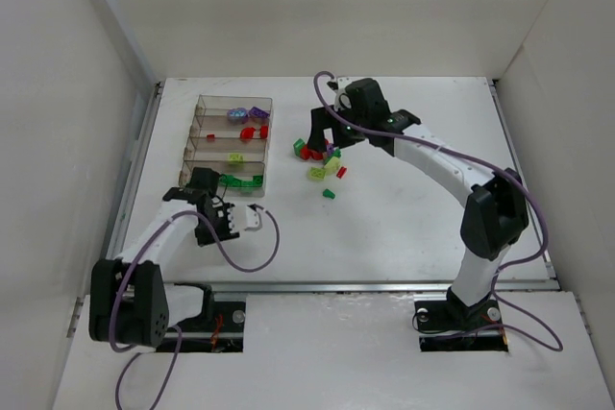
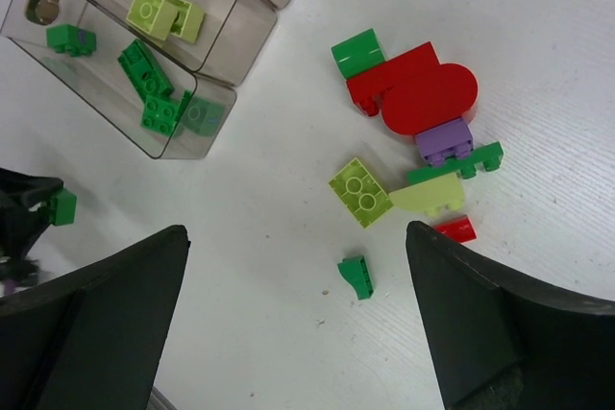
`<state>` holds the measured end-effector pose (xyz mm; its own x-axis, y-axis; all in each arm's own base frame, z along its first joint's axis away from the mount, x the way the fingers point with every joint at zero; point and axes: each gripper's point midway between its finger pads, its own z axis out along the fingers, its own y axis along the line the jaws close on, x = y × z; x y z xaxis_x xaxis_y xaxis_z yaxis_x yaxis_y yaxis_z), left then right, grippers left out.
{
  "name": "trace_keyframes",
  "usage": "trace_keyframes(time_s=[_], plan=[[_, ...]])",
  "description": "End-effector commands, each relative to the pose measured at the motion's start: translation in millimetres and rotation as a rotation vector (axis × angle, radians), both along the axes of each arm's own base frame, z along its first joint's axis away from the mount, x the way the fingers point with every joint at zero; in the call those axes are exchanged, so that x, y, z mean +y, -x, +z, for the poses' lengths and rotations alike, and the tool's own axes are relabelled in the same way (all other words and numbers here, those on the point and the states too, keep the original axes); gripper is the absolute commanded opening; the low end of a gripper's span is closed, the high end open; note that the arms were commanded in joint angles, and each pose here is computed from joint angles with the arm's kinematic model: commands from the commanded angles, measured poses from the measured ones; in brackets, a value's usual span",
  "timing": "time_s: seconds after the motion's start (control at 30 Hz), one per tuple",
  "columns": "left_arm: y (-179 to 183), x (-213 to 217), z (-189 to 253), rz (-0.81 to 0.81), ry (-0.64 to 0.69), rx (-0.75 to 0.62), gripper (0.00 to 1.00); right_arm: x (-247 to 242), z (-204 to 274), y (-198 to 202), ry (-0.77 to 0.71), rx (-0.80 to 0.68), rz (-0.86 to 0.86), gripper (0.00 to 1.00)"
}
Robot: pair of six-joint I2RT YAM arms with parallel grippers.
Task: Sort the legos into containers by color
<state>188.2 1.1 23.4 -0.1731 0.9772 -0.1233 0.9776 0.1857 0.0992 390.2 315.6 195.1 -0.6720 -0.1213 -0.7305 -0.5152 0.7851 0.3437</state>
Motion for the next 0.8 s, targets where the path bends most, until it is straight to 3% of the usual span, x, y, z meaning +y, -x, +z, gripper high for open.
trace_keyframes(time_s=[0.0, 0.13, 0.27, 0.47, 0.6, 0.77], plan=[[-40, -34, 50, -0.038, 0.18, -0.193, 0.0, 5, 21, -14, -0.017, -0.066, -0.002, 1.0], [-76, -52, 92, 0.092, 0.309, -0.327, 0.0, 5, 25, -19, -0.024, -0.068, -0.004, 1.0], [-128, -53, 125, 0.396, 0.481, -0.451, 0.0, 7, 29, -29, -0.033, -0.073, -0.006, 1.0], [-164, -36, 94, 0.583, 0.466, -0.375, 0.08, 2, 40, -41, -0.032, -0.086, -0.021, 1.0], [-187, -24, 93, 0.636, 0.462, -0.409, 0.26, 0, 43, -44, -0.024, -0.096, -0.037, 1.0], [-190, -21, 98, 0.632, 0.463, -0.431, 0.65, -7, 46, -39, -0.015, -0.103, -0.054, 1.0]])
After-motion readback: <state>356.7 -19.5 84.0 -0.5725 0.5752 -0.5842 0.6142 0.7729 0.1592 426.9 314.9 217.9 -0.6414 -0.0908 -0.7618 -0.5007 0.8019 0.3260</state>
